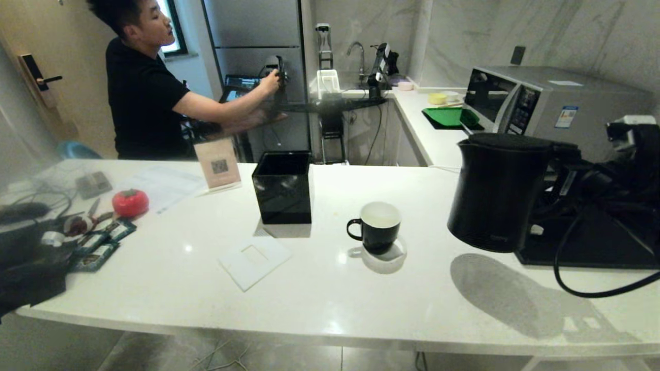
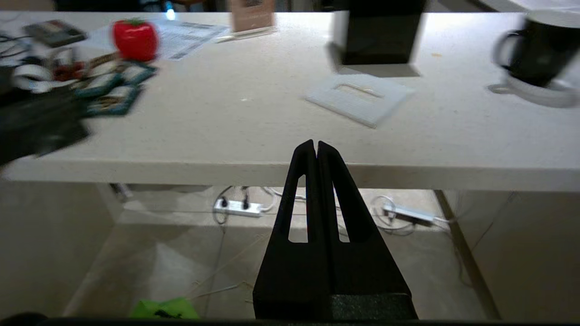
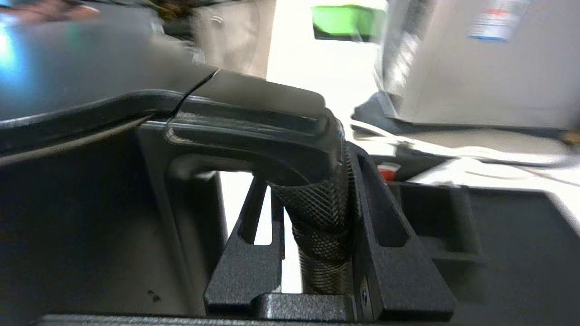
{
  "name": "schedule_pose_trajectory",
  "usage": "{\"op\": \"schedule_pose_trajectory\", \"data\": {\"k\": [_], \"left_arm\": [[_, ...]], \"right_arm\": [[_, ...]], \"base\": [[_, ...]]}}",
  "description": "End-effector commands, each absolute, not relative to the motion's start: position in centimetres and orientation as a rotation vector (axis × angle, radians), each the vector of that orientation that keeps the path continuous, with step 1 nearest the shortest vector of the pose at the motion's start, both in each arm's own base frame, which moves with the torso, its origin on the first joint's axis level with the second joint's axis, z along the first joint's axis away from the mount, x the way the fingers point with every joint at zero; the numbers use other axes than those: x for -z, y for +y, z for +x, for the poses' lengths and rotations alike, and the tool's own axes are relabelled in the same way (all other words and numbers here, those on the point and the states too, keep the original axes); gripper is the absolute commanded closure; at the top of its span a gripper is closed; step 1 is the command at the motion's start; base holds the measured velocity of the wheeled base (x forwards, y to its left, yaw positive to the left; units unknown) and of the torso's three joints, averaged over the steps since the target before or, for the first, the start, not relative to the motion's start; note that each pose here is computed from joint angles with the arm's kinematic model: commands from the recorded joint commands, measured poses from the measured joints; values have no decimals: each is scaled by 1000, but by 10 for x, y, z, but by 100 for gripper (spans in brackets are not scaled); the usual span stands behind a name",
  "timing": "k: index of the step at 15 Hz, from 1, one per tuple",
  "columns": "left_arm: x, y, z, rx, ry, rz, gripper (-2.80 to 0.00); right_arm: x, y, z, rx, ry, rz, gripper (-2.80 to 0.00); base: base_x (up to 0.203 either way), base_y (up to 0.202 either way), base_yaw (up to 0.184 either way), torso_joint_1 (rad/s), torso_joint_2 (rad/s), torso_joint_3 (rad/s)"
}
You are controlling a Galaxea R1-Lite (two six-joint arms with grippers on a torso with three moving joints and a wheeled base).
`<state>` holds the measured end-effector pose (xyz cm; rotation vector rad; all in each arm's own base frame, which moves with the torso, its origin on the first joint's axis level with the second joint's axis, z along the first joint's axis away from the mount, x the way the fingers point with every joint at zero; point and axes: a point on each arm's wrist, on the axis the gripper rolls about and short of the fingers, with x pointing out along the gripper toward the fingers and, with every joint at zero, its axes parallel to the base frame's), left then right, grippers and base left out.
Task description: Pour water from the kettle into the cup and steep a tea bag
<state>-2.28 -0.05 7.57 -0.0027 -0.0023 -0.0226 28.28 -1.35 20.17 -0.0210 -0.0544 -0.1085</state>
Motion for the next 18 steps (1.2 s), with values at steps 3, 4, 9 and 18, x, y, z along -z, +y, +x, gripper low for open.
{"op": "schedule_pose_trajectory", "data": {"k": [3,4,9,18], "left_arm": [[-76,-1,-23,23,-3,-3,0],[-76,-1,-23,23,-3,-3,0],[-76,-1,-23,23,-3,-3,0],[-76,-1,-23,23,-3,-3,0]], "right_arm": [[-200,-13,282,109,-54,-19,0],[-200,-14,282,111,-54,-19,0],[-200,-13,283,109,-56,-19,0],[-202,-15,282,114,-60,-18,0]], "base": [[0,-196,0,3,5,3],[0,-194,5,3,7,-2],[0,-193,3,3,2,1],[0,-195,0,1,2,2]]}}
